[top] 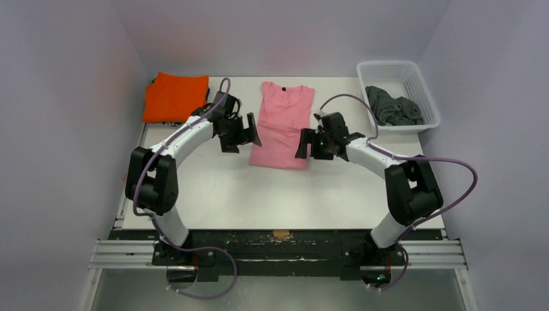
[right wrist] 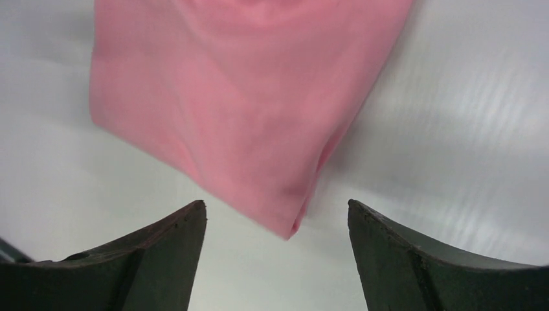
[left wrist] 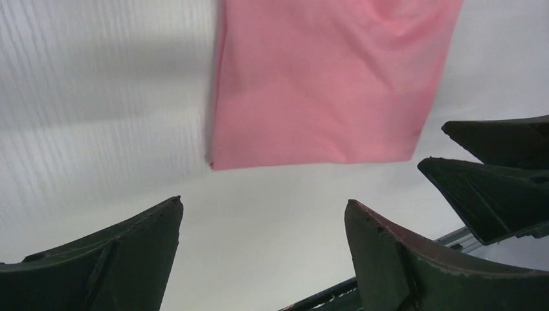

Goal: Fold and stack the t-shirts
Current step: Grab one side of the 2/3 rectangular tshirt with both arms

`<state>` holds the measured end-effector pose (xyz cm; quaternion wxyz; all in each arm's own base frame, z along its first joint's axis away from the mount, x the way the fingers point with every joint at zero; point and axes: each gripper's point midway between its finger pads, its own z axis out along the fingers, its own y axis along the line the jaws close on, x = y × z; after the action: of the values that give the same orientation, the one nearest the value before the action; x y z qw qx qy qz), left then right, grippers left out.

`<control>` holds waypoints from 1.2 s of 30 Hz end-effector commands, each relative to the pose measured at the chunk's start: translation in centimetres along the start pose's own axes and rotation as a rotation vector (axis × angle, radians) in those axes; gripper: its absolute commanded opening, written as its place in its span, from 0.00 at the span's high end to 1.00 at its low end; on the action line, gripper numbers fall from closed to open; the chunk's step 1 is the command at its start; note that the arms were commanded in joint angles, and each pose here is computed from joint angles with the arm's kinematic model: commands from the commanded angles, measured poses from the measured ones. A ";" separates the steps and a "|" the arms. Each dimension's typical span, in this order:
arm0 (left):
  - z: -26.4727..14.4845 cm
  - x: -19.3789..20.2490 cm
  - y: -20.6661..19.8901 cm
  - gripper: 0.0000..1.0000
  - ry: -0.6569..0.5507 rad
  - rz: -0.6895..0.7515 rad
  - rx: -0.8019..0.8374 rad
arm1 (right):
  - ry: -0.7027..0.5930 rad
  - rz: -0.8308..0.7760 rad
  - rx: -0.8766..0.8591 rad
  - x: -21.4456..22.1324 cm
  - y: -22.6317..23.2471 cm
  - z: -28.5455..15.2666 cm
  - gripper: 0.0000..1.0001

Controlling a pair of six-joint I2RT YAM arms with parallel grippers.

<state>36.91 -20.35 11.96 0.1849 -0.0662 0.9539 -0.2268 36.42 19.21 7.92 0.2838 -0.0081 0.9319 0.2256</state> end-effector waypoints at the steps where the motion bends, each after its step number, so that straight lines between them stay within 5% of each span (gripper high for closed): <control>1: 1.9 2.9 2.4 0.12 0.040 -0.076 -0.020 | 0.051 -0.040 -0.027 4.5 2.2 -0.1 0.25; 7: 4.6 5.3 4.2 0.35 0.135 -0.139 -0.063 | 0.051 -0.017 -0.005 6.4 0.9 1.3 0.39; 18: 7.9 6.7 4.4 0.58 0.202 -0.156 -0.069 | 0.037 -0.027 -0.004 7.0 0.2 2.7 0.53; 22: 9.1 7.0 3.5 0.68 0.221 -0.145 -0.072 | 0.086 -0.051 -0.015 8.4 -0.2 3.4 0.72; 24: 9.1 6.8 3.2 0.83 0.213 -0.125 -0.075 | 0.096 -0.052 -0.015 8.8 -0.3 3.4 0.84; 25: 8.9 6.6 3.2 0.98 0.199 -0.117 -0.085 | 0.095 -0.051 -0.017 8.9 -0.3 3.2 0.90; 28: 8.3 6.5 3.5 1.00 0.177 -0.108 -0.101 | 0.085 -0.062 -0.041 8.8 0.1 2.4 1.00; 36: 2.2 11.4 3.6 1.00 0.155 -0.082 -0.049 | 0.218 -0.066 -0.179 13.1 2.6 -3.5 1.00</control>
<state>30.44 -21.19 2.30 0.0814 -0.1059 0.9685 -0.2103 28.44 21.33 2.76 0.2410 -0.0548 0.9347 0.2553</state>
